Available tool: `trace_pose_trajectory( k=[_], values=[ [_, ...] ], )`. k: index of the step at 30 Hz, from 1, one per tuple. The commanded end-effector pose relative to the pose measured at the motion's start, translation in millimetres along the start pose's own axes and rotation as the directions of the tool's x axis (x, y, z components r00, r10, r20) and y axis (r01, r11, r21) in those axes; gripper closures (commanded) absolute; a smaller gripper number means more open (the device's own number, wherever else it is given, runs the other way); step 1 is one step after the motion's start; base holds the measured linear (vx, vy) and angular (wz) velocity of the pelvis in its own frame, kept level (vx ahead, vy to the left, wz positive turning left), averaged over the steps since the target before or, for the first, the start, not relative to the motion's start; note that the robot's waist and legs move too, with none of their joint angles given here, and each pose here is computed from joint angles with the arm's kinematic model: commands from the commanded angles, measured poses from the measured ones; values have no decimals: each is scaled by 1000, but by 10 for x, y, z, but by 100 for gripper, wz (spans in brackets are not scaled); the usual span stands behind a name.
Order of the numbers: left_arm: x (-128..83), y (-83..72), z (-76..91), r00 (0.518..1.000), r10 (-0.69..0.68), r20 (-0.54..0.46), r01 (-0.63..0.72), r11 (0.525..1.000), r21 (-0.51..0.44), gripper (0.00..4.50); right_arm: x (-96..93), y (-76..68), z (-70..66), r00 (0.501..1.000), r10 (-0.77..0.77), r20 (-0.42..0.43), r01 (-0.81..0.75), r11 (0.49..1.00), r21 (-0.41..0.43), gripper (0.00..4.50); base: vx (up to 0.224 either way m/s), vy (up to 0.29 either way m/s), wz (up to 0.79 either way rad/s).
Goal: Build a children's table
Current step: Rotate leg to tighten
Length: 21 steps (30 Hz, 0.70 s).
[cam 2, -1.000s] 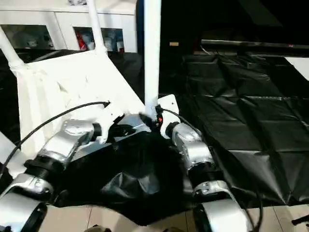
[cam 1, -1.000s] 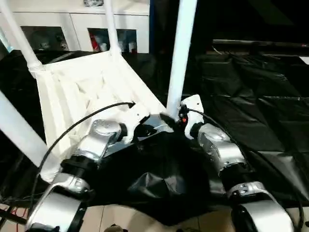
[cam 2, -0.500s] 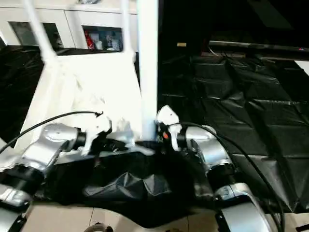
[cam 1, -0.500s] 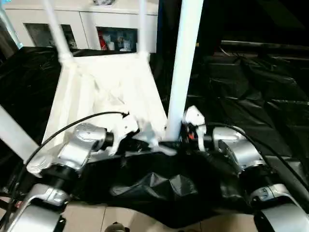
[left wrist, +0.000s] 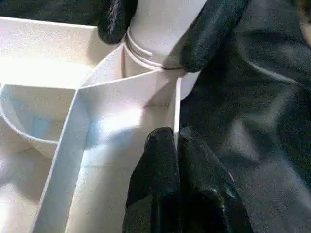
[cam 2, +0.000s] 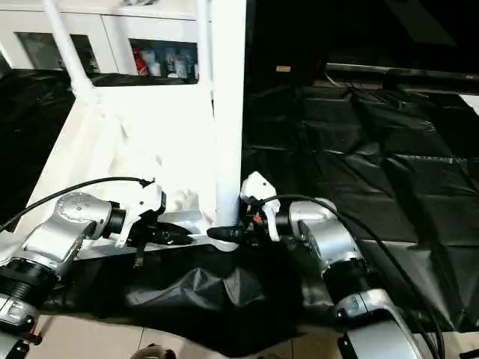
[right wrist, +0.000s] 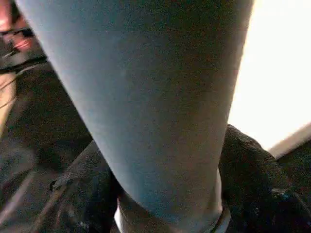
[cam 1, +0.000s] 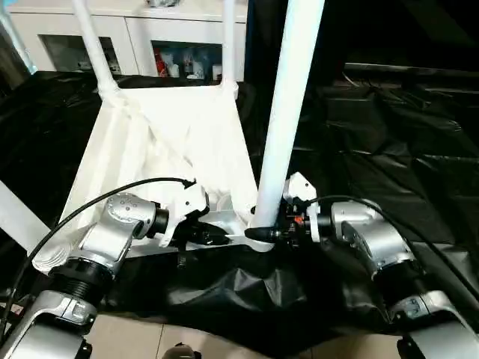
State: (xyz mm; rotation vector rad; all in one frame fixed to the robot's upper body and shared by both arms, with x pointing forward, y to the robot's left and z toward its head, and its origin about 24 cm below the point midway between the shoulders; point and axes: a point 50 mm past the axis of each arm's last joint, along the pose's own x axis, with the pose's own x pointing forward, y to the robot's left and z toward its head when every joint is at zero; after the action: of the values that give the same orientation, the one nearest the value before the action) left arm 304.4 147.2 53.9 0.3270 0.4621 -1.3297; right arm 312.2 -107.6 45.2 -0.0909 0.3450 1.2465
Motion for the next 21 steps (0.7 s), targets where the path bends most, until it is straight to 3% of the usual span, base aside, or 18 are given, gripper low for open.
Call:
trace_pose_trajectory(
  k=[1, 2, 3, 7, 11, 12, 13, 14, 17, 18, 19, 21],
  values=[
    [78, 113, 242, 990, 98, 99, -99, 995, 5, 450, 185, 19, -35, 996, -90, 8, 90, 995, 42, 200, 0, 0, 0],
    [100, 138, 256, 987, 129, 98, -129, 992, -6, 450, 223, -21, -38, 986, -168, 15, 167, 984, 66, 201, 0, 0, 0],
    [159, 209, 297, 973, 212, 95, -210, 977, -33, 450, 308, -89, -43, 946, -323, 36, 315, 938, 146, 201, 0, 0, 0],
    [218, 265, 341, 954, 283, 96, -278, 959, -59, 450, 392, -109, -55, 905, -425, 32, 410, 888, 207, 202, 0, 0, 0],
    [366, 359, 476, 897, 429, 110, -417, 901, -117, 450, 592, -81, -39, 828, -560, 23, 533, 799, 277, 202, 0, 0, 0],
    [399, 354, 505, 895, 429, 120, -416, 902, -120, 450, 627, -61, -33, 834, -552, 27, 524, 805, 277, 202, 0, 0, 0],
    [423, 346, 523, 898, 422, 127, -409, 905, -115, 450, 647, -49, -25, 838, -544, 32, 516, 812, 274, 146, 0, 0, 0],
    [450, 335, 542, 900, 414, 132, -403, 909, -104, 450, 662, -42, -13, 840, -541, 43, 509, 812, 286, 132, 0, 0, 0],
    [504, 283, 551, 921, 365, 136, -362, 931, -50, 450, 651, -50, 12, 847, -529, 57, 493, 820, 291, 126, 0, 0, 0],
    [515, 250, 543, 933, 332, 139, -332, 943, -26, 450, 599, -78, 17, 846, -530, 53, 508, 833, 220, 96, 0, 0, 0],
    [515, 250, 543, 933, 332, 139, -332, 943, -26, 450, 599, -78, 17, 846, -530, 53, 508, 833, 220, 96, 0, 0, 0],
    [512, 233, 511, 942, 313, 123, -315, 949, 2, 450, 511, -100, 5, 867, -497, 48, 487, 862, 140, 88, 0, 0, 0]
  ],
)
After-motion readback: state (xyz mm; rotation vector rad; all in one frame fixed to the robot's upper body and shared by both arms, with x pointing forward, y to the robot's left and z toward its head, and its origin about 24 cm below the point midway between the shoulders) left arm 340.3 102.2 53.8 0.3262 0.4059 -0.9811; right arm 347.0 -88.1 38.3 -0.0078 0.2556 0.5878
